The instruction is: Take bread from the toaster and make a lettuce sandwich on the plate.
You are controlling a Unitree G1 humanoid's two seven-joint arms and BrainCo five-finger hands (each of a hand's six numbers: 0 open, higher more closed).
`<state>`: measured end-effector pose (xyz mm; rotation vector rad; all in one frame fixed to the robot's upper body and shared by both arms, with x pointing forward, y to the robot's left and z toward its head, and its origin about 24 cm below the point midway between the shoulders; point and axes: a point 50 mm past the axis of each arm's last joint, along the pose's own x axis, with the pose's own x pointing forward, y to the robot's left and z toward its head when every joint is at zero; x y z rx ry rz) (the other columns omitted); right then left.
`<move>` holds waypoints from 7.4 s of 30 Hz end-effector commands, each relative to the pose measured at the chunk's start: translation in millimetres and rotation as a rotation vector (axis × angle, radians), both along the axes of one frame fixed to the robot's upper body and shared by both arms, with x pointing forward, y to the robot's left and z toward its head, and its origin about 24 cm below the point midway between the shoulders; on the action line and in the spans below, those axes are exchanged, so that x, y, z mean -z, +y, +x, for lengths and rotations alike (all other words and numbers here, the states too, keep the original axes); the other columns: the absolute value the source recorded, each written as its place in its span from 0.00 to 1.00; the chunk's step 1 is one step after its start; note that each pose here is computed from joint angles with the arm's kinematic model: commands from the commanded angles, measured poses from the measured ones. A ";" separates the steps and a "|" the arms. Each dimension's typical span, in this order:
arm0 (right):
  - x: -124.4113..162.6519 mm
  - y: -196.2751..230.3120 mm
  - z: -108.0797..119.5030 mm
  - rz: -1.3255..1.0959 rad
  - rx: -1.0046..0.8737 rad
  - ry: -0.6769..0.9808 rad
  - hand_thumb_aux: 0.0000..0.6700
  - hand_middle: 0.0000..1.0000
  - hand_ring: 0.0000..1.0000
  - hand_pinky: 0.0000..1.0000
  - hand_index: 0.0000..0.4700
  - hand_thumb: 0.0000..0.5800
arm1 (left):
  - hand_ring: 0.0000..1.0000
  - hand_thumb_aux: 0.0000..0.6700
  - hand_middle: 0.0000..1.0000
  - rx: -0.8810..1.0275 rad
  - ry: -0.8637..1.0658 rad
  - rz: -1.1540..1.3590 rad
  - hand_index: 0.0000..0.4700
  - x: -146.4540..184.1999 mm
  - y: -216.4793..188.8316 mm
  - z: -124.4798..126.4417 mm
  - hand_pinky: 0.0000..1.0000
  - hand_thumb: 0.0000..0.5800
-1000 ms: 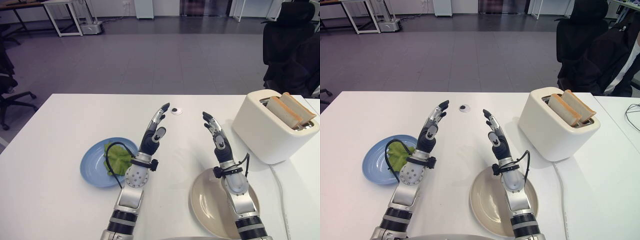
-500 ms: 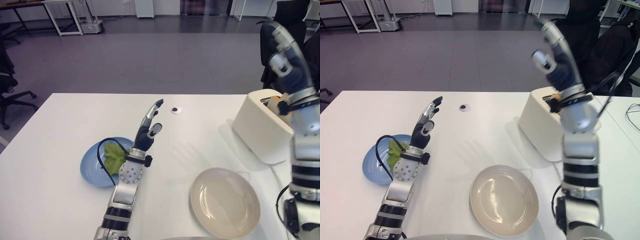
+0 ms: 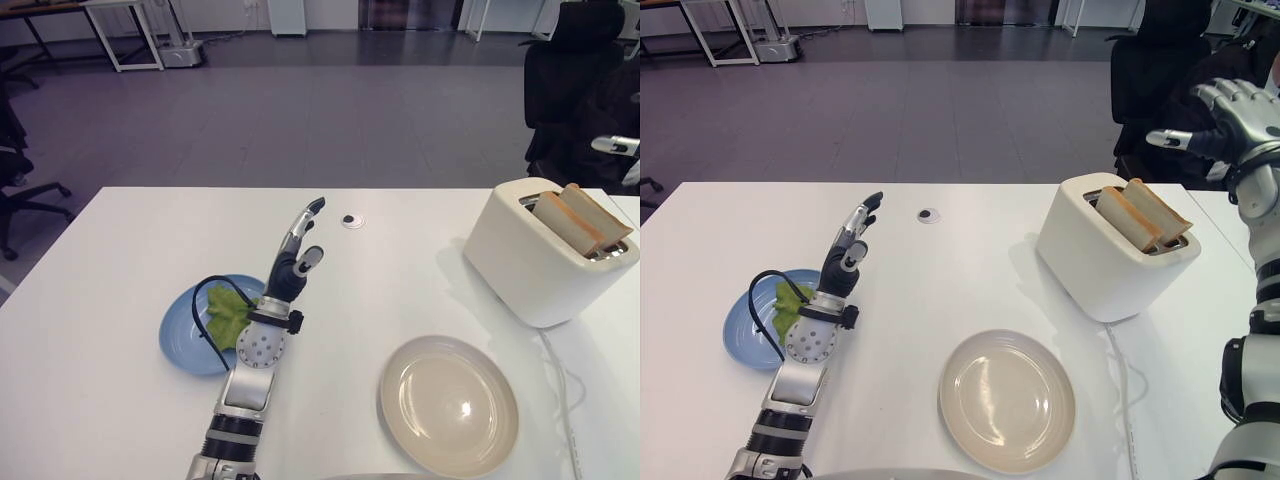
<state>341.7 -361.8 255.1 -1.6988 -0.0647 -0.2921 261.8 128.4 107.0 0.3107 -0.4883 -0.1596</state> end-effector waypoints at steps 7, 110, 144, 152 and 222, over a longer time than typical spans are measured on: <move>25.7 -12.1 -0.7 -0.082 0.043 0.169 0.00 0.00 0.00 0.00 0.00 0.00 | 0.00 0.00 0.00 -0.015 0.009 0.015 0.00 0.9 2.9 -1.7 0.00 0.00; 91.0 165.8 -61.6 0.515 -1.014 0.909 0.00 0.00 0.00 0.00 0.00 0.00 | 0.00 0.00 0.00 -0.254 0.542 1.516 0.00 26.9 131.9 -19.1 0.00 0.00; 52.1 127.6 -4.7 0.600 -0.697 0.401 0.00 0.00 0.00 0.00 0.00 0.00 | 0.00 1.00 0.00 0.391 0.039 1.018 1.00 -4.5 -53.2 -42.6 0.00 1.00; 51.7 124.6 0.3 0.614 -0.675 0.364 0.00 0.00 0.00 0.00 0.00 0.00 | 0.00 1.00 0.00 0.556 -0.017 0.984 1.00 0.7 -96.9 -50.1 0.00 1.00; 68.7 134.2 -0.4 0.632 -0.708 0.435 0.00 0.00 0.00 0.00 0.00 0.00 | 0.00 0.00 0.00 0.573 -0.499 1.156 0.00 20.6 -150.6 -47.2 0.00 0.00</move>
